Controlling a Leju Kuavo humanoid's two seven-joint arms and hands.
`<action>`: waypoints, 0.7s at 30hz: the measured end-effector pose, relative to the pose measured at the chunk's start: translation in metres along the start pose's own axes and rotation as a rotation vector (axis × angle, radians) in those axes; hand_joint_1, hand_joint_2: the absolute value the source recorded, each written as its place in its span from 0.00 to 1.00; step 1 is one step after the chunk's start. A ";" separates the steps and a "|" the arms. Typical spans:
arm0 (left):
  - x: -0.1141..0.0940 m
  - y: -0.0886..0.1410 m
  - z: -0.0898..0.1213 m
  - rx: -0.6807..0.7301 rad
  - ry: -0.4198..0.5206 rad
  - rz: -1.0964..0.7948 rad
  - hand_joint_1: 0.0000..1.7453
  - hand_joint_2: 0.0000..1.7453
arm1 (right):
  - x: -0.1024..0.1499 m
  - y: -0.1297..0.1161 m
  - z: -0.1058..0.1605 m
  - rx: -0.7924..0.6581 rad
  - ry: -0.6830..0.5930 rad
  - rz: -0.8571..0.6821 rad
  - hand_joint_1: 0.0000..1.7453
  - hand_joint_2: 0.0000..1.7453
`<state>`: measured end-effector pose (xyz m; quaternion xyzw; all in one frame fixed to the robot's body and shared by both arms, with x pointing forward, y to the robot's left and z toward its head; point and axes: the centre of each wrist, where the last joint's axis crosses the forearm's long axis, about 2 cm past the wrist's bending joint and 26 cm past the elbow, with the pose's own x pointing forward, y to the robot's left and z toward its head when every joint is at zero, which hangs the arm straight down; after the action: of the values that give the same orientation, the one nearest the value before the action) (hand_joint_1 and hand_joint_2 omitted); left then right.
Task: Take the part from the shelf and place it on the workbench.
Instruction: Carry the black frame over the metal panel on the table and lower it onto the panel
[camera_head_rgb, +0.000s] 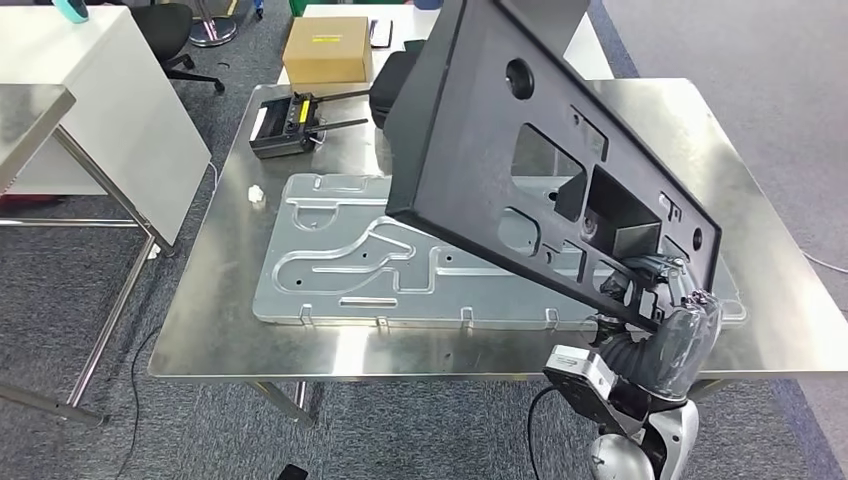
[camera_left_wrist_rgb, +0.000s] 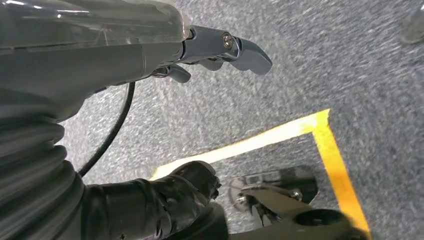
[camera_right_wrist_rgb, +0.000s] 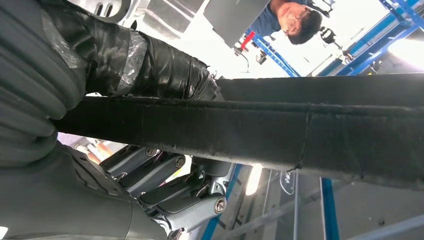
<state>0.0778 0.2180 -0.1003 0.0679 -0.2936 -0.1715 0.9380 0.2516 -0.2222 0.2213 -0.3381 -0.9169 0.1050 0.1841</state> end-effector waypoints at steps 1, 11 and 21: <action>0.000 0.000 0.000 0.000 -0.001 0.001 0.00 1.00 | 0.000 0.001 -0.001 0.002 0.000 -0.001 1.00 1.00; 0.005 0.000 -0.002 -0.037 -0.020 0.002 0.00 0.50 | -0.003 0.016 -0.005 0.089 -0.027 0.043 0.94 1.00; 0.019 -0.003 -0.006 -0.043 0.011 -0.055 0.00 0.00 | -0.023 0.046 -0.021 0.251 -0.207 0.442 0.97 1.00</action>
<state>0.0946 0.2090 -0.0957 0.0566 -0.2829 -0.2034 0.9356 0.3024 -0.2015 0.2195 -0.4921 -0.8146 0.2894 0.1024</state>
